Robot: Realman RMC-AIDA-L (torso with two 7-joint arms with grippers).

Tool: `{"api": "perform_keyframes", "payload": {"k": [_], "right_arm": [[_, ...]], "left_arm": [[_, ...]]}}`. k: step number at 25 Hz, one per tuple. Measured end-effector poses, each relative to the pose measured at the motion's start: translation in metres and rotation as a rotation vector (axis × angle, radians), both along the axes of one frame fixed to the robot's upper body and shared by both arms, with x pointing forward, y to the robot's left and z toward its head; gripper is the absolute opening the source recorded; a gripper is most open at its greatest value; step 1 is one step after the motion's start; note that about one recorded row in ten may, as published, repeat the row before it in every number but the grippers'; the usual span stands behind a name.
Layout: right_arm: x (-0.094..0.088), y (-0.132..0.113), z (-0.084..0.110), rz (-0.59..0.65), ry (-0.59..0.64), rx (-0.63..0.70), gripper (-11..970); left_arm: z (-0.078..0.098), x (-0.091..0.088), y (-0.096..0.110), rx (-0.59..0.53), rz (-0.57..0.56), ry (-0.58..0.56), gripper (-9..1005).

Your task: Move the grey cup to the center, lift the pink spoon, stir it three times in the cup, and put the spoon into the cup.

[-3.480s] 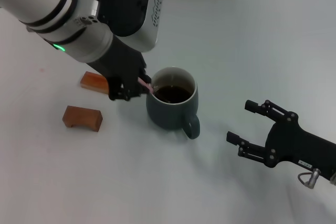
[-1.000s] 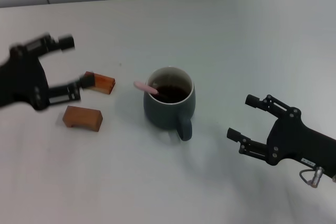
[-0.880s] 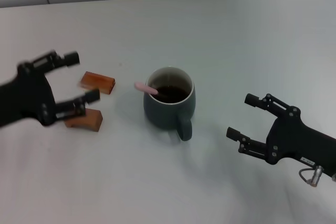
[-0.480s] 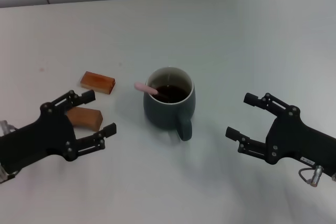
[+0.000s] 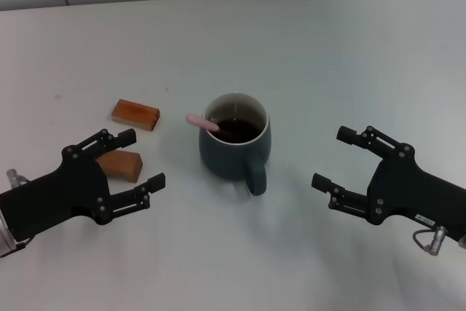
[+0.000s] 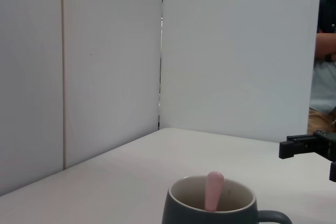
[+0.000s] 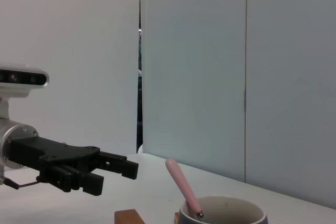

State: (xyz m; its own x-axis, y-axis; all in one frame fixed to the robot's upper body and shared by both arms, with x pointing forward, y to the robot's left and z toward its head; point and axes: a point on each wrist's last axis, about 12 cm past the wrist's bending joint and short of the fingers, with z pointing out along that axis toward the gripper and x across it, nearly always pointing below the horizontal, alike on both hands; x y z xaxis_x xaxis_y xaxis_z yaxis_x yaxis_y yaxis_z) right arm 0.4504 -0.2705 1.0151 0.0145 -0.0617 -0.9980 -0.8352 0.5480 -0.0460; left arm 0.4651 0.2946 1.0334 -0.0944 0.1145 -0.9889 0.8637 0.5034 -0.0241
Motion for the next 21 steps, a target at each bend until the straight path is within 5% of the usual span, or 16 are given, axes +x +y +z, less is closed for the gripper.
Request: {"api": "perform_keyframes", "payload": {"k": [21], "right_arm": [[0.0023, 0.0, 0.0008, 0.001, -0.004, -0.004, 840]], "left_arm": [[-0.002, -0.0014, -0.0036, -0.01, -0.011, 0.019, 860]]}}
